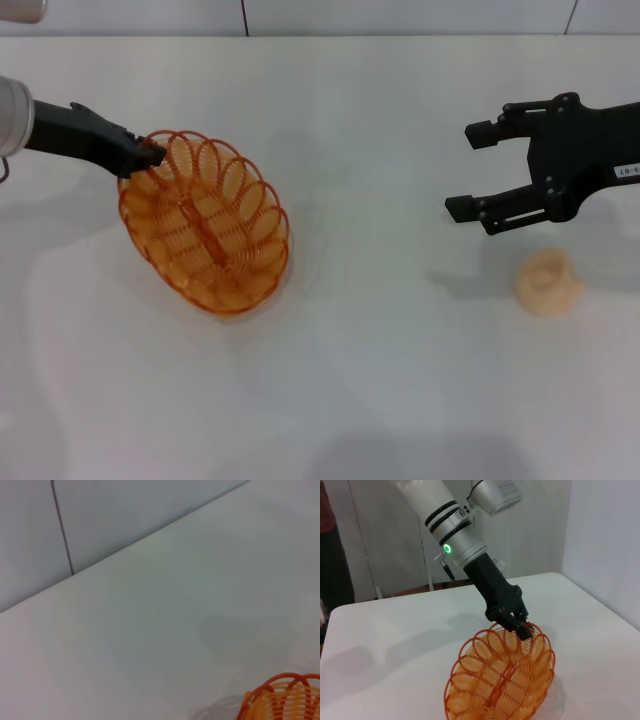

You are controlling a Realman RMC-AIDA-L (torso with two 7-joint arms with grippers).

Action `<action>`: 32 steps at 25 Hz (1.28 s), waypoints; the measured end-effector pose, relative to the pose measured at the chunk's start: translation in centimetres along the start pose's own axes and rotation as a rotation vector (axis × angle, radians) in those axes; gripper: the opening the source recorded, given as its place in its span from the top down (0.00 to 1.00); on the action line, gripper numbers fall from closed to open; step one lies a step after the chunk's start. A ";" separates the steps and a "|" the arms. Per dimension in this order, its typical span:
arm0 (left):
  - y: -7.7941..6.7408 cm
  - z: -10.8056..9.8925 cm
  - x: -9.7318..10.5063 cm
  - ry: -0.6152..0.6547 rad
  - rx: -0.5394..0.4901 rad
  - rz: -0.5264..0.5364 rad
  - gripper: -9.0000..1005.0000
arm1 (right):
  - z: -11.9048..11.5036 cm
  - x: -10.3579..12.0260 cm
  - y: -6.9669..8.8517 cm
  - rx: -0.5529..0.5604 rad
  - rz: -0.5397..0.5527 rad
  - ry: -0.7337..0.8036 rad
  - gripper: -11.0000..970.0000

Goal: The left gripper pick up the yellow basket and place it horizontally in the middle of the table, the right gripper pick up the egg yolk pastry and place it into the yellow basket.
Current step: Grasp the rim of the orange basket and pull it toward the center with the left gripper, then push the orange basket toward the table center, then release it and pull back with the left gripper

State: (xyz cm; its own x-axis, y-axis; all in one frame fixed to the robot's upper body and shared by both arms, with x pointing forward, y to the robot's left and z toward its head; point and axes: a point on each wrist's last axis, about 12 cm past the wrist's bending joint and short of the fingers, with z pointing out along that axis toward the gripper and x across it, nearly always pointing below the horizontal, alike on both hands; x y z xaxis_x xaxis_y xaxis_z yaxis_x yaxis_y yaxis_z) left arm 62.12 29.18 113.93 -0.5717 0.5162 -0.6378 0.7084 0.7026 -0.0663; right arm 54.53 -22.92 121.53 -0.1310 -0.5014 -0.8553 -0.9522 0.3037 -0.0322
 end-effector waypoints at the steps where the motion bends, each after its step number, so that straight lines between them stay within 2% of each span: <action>1: 0.0 0.0 -0.1 0.001 0.000 -0.005 0.89 | 0.0 0.0 0.0 0.000 0.000 0.000 0.12; 7: 0.0 -0.5 -0.7 -0.002 -0.004 -0.024 0.90 | 0.0 -0.1 0.0 0.001 -0.003 0.000 0.12; 13: 0.1 -1.0 -1.3 -0.014 -0.001 -0.100 0.90 | 0.0 -0.3 -0.1 0.001 -0.012 -0.002 0.12; 19: 0.0 -1.5 -2.0 -0.026 -0.014 -0.219 0.90 | -0.1 -0.5 -0.4 0.015 -0.012 -0.009 0.12; 26: 0.1 -2.1 -1.8 -0.014 -0.012 -0.404 0.90 | -0.4 -0.5 -0.5 0.022 -0.011 -0.014 0.12; 32: 0.1 -2.1 -1.7 -0.017 -0.010 -0.522 0.90 | -0.5 -0.5 -0.5 0.028 -0.013 -0.018 0.12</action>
State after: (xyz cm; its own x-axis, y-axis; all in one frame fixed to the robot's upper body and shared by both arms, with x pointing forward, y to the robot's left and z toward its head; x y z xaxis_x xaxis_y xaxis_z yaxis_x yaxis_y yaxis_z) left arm 62.30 29.41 116.61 -0.8406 0.0881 -0.5344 0.3272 0.8689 -0.3714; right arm 54.99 -23.21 122.25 -0.1132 -0.4906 -0.8640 -0.9457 0.3198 -0.0576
